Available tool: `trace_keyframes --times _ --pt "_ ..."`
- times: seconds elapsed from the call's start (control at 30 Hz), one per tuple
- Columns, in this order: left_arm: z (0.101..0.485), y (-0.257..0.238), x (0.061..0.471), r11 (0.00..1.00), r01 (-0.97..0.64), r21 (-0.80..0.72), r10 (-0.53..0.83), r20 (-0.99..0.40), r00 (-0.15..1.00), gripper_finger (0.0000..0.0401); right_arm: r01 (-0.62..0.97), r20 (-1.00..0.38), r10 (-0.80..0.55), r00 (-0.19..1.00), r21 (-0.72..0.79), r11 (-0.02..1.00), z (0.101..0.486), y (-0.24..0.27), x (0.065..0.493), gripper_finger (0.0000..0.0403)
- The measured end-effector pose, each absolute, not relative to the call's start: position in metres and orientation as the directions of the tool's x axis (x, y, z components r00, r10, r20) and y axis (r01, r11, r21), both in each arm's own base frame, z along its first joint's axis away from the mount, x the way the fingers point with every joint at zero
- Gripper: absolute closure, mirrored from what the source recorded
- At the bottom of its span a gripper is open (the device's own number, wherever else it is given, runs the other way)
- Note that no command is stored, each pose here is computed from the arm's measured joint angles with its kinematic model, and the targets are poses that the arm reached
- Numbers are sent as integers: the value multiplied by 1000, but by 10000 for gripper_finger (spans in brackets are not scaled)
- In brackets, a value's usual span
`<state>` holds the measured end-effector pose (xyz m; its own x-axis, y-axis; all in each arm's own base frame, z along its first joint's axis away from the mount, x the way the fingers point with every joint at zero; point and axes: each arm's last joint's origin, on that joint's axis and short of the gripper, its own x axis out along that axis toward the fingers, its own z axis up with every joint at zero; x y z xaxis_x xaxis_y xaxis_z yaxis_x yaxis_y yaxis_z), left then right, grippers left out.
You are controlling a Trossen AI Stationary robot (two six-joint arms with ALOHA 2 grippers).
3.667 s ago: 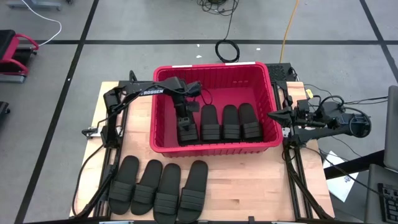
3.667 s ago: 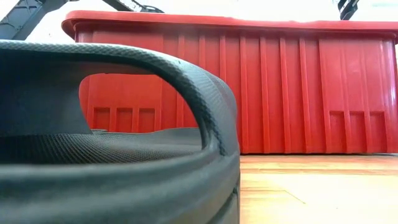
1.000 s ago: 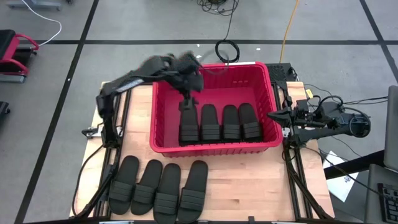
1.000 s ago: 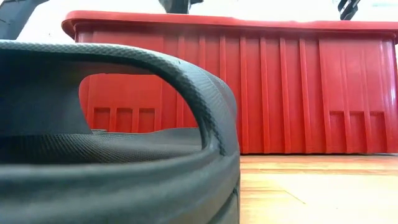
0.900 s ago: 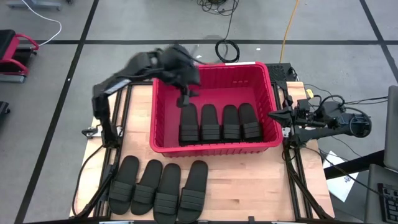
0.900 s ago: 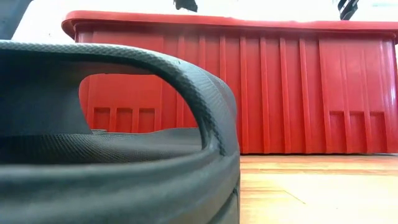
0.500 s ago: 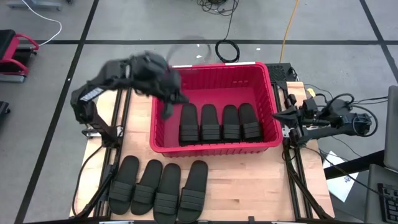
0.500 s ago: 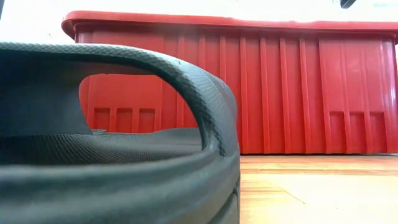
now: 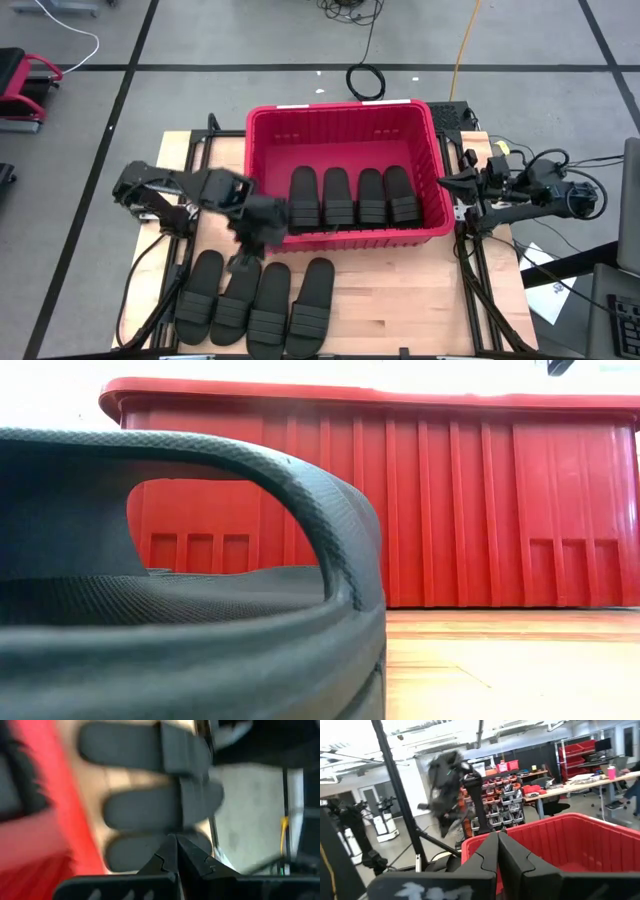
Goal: Pick and place slides into bin
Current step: Adjust the red bin
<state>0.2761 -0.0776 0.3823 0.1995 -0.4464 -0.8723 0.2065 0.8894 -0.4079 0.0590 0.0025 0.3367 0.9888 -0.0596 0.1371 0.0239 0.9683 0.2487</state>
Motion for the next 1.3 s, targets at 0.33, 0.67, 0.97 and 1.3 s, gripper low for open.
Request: trace_keyframes --times 0.33,0.67,0.97,1.3 --pt "358 -93 258 903 274 -331 -385 -907 173 401 37 136 -88 987 345 938 337 2 60 403" --pt "316 -78 279 927 163 -338 -370 -894 252 401 -274 61 277 959 458 846 333 15 77 403" --pt "315 -46 286 942 40 -332 -329 -899 290 401 -343 -29 401 916 466 816 326 21 92 403" --pt "315 -29 289 940 -9 -341 -320 -891 321 401 -374 -65 467 882 508 776 322 22 84 403"
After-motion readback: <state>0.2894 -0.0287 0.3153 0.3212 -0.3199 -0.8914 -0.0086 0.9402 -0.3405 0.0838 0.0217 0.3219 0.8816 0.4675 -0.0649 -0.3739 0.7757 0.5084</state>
